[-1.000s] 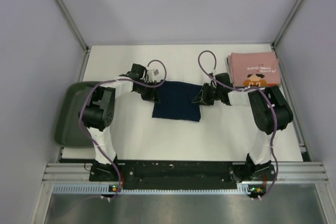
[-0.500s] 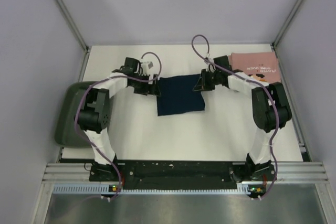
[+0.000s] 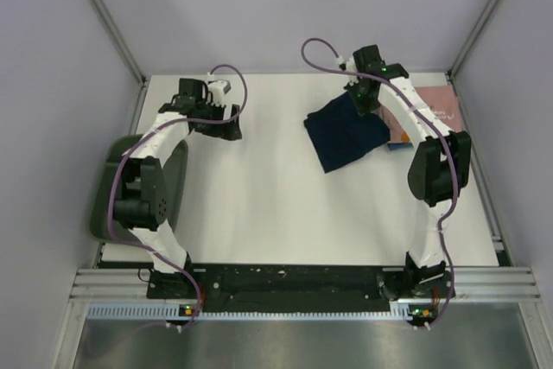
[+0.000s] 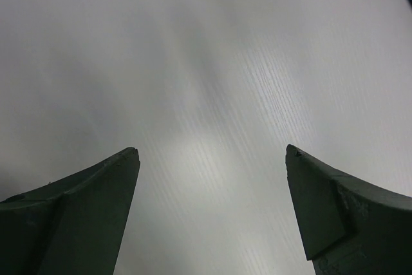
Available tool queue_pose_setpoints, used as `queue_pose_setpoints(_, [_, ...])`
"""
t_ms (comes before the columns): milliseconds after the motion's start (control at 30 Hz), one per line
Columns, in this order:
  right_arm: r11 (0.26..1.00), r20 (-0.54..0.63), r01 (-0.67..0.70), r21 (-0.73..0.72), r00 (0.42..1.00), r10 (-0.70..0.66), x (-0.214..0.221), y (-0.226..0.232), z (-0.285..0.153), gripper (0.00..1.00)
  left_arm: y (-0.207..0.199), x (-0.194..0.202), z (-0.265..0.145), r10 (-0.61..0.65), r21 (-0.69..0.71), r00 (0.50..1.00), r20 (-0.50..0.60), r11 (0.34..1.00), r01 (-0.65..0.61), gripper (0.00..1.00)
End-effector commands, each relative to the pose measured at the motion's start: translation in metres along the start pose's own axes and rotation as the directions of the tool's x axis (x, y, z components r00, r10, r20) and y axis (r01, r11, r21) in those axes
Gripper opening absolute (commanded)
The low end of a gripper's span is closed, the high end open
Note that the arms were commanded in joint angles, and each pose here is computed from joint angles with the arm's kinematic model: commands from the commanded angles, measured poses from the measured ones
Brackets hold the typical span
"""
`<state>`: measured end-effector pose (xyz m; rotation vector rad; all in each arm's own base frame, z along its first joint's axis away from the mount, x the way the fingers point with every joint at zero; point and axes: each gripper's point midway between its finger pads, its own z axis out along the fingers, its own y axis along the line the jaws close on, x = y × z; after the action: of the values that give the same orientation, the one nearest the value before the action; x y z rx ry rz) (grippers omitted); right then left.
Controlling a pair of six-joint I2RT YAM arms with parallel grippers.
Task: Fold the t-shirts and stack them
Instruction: Put the neatly folded tshirt into the corner of the board with the right arm
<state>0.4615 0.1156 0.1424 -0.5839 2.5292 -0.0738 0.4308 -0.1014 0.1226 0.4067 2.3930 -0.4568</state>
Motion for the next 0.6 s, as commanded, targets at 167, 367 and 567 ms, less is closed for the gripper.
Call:
queue_pose_setpoints(167, [0.926, -0.051, 0.093, 0.365, 0.996, -0.079, -0.017, -0.115, -0.077, 0.00, -0.007, -0.012, -0.016, 0.075, 0.017, 0.997, 0.029, 0.997, -0.076, 0.99])
queue_pose_setpoints(367, [0.906, 0.002, 0.039, 0.422, 0.999, -0.044, -0.024, -0.146, -0.110, 0.00, -0.008, -0.010, -0.020, 0.097, 0.020, 0.995, 0.007, 0.995, -0.097, 0.99])
queue_pose_setpoints(567, [0.904, 0.061, -0.010, 0.428, 0.998, -0.018, -0.026, -0.165, -0.131, 0.00, -0.009, -0.011, -0.024, 0.114, 0.017, 0.993, 0.021, 0.993, -0.115, 0.99])
